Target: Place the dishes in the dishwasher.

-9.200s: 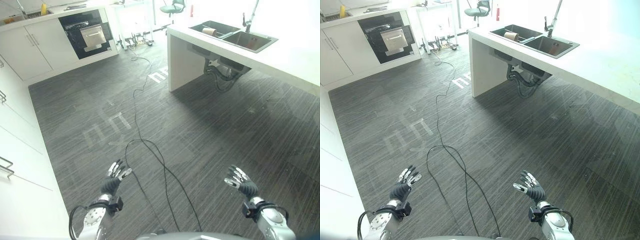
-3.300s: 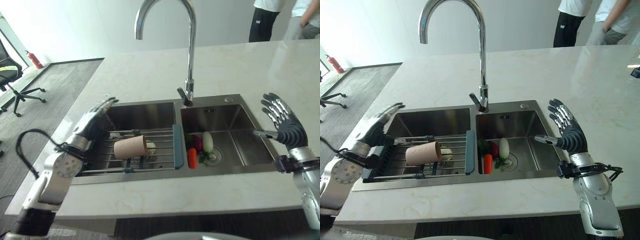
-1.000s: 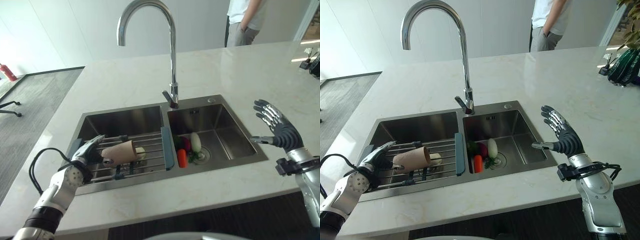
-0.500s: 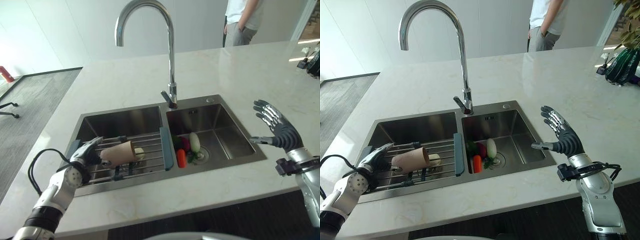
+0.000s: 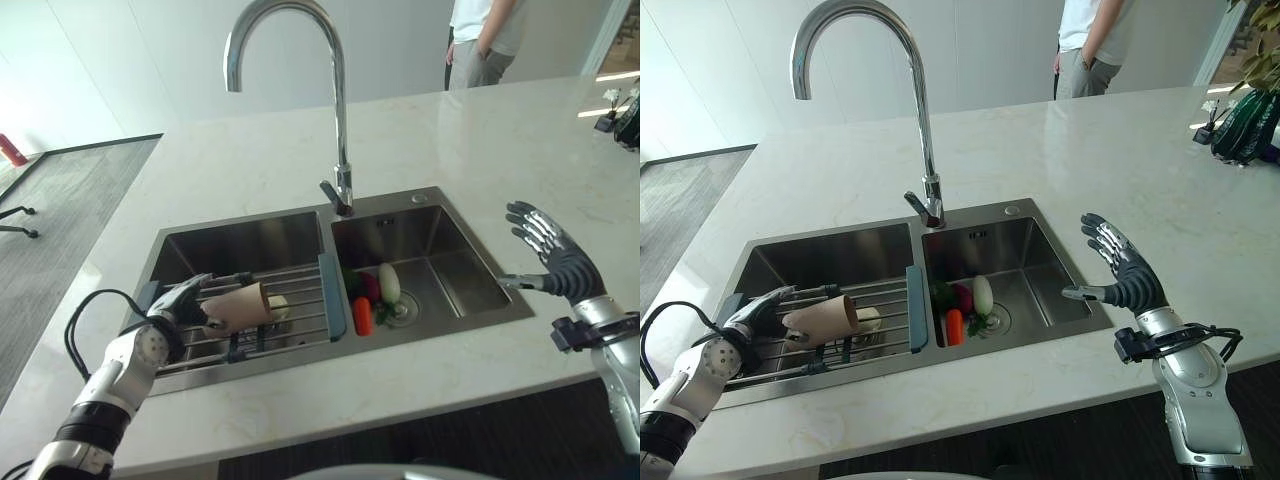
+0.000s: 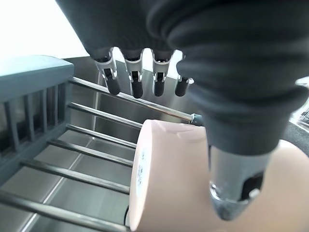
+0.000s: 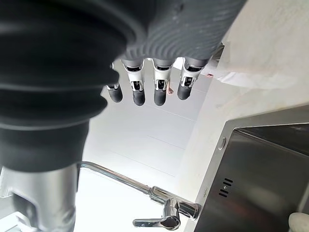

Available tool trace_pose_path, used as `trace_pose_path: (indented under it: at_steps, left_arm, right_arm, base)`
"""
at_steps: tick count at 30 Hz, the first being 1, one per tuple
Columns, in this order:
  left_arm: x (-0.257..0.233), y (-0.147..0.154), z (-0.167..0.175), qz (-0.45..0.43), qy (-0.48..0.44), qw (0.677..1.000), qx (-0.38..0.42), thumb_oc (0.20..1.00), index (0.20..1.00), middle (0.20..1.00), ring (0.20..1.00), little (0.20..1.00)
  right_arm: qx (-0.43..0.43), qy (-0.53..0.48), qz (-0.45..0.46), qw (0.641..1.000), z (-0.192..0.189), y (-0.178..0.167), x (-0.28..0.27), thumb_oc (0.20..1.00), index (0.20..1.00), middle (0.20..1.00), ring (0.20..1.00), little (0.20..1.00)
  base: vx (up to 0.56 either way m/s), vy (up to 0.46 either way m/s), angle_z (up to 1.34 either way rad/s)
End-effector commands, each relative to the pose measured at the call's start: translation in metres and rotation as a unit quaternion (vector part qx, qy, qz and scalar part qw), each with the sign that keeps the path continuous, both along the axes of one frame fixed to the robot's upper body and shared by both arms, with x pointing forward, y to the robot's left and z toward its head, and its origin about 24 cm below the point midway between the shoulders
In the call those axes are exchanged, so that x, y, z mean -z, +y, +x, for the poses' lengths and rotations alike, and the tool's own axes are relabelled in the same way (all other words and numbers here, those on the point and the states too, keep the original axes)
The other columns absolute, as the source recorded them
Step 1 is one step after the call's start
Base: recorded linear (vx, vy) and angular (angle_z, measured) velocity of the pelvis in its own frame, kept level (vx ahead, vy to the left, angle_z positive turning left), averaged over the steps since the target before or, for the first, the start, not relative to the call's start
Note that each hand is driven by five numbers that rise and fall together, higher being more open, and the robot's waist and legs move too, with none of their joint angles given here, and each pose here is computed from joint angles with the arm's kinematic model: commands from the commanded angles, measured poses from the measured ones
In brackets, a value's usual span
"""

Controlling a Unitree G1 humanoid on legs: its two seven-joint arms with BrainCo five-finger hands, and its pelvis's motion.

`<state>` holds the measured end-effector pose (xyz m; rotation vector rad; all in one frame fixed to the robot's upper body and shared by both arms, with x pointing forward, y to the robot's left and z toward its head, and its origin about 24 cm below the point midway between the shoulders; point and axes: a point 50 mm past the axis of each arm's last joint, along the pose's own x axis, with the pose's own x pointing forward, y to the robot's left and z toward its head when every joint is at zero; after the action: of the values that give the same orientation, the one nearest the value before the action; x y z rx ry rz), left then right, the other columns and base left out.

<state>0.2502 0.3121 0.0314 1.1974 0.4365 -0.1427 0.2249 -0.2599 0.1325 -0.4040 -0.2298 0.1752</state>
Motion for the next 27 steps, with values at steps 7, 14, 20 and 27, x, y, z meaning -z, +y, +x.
trace_pose_path:
  at_steps: [7, 14, 20, 27]
  left_arm:
    - [-0.017, 0.006, 0.018, 0.027, -0.001, 1.0, 0.002, 1.0, 1.0, 1.0, 1.0, 1.0]
    - [-0.013, 0.003, 0.018, 0.025, 0.008, 1.0, 0.011, 1.0, 1.0, 1.0, 1.0, 1.0]
    - [-0.007, 0.008, 0.018, 0.038, 0.034, 0.999, -0.001, 0.46, 0.46, 0.46, 0.46, 0.46]
    - [0.021, 0.015, 0.007, 0.084, 0.122, 0.989, -0.023, 0.2, 0.2, 0.2, 0.2, 0.2]
  right_arm:
    - [-0.006, -0.081, -0.028, 0.996, 0.007, -0.002, -0.039, 1.0, 1.0, 1.0, 1.0, 1.0]
    - [-0.005, -0.076, -0.022, 0.997, 0.006, -0.004, -0.04, 1.0, 1.0, 1.0, 1.0, 1.0]
    - [-0.017, -0.112, -0.02, 0.993, 0.008, -0.005, -0.06, 1.0, 1.0, 1.0, 1.0, 1.0]
    - [-0.018, -0.117, -0.028, 0.993, 0.006, -0.007, -0.065, 1.0, 1.0, 1.0, 1.0, 1.0]
  base:
    - [0.0, -0.002, -0.02]
    - [0.01, -0.005, 0.0]
    - [-0.01, 0.011, -0.02]
    - [0.02, 0.003, 0.01]
